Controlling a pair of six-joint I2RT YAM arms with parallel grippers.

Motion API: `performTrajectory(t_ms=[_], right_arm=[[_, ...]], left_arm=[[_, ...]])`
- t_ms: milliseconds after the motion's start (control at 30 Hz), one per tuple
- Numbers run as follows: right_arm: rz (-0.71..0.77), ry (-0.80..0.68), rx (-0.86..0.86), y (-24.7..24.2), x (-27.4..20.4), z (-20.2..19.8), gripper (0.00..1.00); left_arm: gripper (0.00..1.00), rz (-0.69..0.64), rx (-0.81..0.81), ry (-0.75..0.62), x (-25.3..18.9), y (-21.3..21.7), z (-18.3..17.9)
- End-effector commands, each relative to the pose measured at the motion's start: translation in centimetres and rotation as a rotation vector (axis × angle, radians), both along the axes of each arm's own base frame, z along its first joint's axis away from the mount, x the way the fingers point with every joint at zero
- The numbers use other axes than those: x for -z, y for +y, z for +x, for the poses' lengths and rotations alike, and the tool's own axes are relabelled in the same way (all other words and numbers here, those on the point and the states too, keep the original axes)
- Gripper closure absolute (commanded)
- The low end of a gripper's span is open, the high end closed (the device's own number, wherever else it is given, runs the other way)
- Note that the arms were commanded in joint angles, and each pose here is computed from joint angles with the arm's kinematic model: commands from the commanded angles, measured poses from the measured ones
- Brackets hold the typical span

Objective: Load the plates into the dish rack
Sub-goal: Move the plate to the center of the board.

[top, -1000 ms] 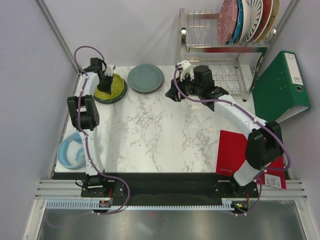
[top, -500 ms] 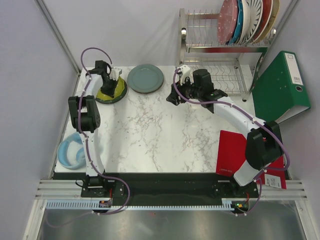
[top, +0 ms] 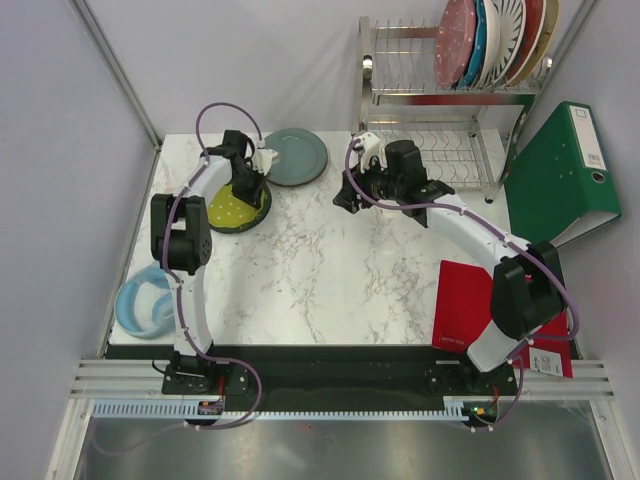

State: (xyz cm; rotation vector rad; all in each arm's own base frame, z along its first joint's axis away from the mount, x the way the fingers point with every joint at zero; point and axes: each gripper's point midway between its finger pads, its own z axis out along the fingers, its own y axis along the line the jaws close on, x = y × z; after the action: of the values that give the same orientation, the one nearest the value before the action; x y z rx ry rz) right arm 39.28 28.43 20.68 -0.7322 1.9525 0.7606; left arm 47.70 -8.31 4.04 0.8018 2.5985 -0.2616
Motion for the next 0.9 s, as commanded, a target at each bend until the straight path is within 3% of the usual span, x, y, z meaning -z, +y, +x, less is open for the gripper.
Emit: performTrajectory(t_ms=[0,567,867], right_arm=[[0.007,-0.036,-0.015,-0.2,-1.1,-0.7,0.35],[-0.076,-0.036,0.017,-2.7,0.4,-2.5,0.34],[-0.141,-0.007,0.078,-6.0,1.5,-3.8,0.33]], left_arm=[[0.98,-0.088,0.108,0.276,2.9,-4.4,-8.0],[0.98,-0.220,0.263,0.378,0.9,-15.9,-15.4],[0.98,-0.253,0.346,0.399,-1.2,-18.9,-21.2]])
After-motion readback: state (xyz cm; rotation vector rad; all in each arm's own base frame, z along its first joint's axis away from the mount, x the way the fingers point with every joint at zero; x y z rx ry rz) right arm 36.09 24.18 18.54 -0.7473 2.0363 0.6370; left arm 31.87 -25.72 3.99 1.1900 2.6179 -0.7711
